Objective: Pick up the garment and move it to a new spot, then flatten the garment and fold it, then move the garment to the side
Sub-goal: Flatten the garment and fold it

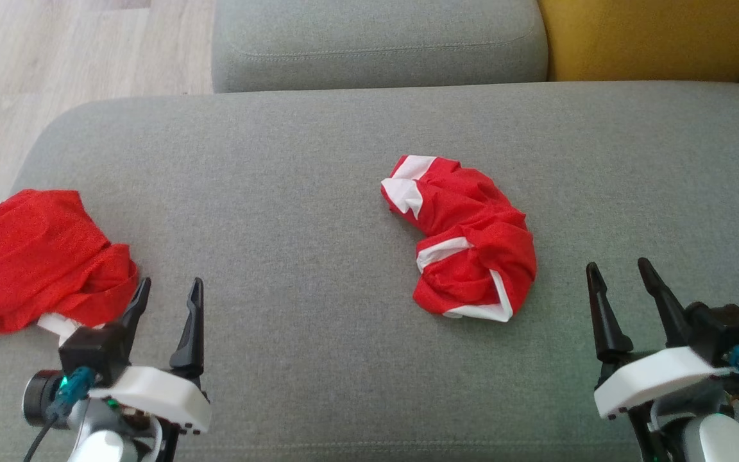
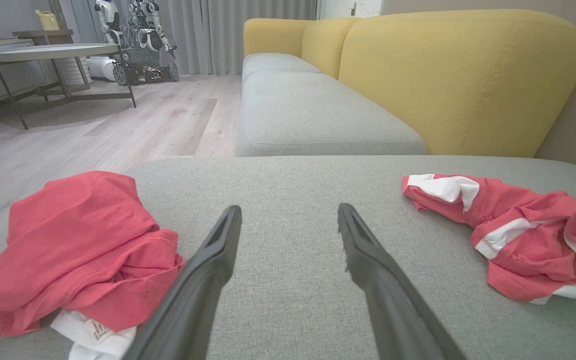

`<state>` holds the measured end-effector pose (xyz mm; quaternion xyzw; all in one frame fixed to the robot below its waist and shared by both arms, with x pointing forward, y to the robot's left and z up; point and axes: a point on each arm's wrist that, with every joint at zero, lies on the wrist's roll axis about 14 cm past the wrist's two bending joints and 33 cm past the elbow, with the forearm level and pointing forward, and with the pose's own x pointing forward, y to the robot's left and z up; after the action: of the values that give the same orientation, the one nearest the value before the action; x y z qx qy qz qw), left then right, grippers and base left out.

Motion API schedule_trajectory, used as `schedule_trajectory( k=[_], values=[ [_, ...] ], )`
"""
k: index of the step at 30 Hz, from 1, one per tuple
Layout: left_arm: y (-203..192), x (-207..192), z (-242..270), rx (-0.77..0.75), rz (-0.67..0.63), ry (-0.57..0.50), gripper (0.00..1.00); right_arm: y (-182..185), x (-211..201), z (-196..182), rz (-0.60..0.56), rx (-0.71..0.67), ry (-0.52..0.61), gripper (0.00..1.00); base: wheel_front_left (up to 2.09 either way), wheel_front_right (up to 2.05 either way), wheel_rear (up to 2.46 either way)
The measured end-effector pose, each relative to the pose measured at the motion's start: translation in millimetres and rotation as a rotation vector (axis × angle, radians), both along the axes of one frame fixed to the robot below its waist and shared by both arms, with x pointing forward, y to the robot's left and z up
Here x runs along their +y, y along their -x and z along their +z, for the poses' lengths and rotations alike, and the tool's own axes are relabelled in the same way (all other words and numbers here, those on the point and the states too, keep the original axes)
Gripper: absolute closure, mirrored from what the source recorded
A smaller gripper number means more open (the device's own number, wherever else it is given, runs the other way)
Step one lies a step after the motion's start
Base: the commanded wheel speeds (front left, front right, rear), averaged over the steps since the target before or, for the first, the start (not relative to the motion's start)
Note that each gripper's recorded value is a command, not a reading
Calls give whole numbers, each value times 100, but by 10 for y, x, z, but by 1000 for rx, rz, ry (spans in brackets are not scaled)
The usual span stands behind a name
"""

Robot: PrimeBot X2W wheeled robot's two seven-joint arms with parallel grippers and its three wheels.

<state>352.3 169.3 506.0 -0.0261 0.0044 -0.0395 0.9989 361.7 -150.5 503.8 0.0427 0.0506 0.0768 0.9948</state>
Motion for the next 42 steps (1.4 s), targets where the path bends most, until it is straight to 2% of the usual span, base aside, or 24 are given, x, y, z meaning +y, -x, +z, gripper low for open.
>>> schedule_trajectory(
  k=[17,26,31,36,42],
  values=[
    [-13,-23,-55,24,-6,5,0,1,5,-39,1,17,-7,0,0,0,0],
    [-56,-20,-143,54,-3,15,0,87,654,-328,205,126,54,0,0,0,0],
    [-226,-7,-95,34,-3,14,0,162,1170,-720,393,246,151,0,0,0,0],
    [-328,81,-92,21,20,12,0,19,1272,-962,452,297,237,0,0,0,0],
    [-403,180,-135,22,46,7,0,-153,1172,-1284,453,378,327,0,0,0,0]
  ],
)
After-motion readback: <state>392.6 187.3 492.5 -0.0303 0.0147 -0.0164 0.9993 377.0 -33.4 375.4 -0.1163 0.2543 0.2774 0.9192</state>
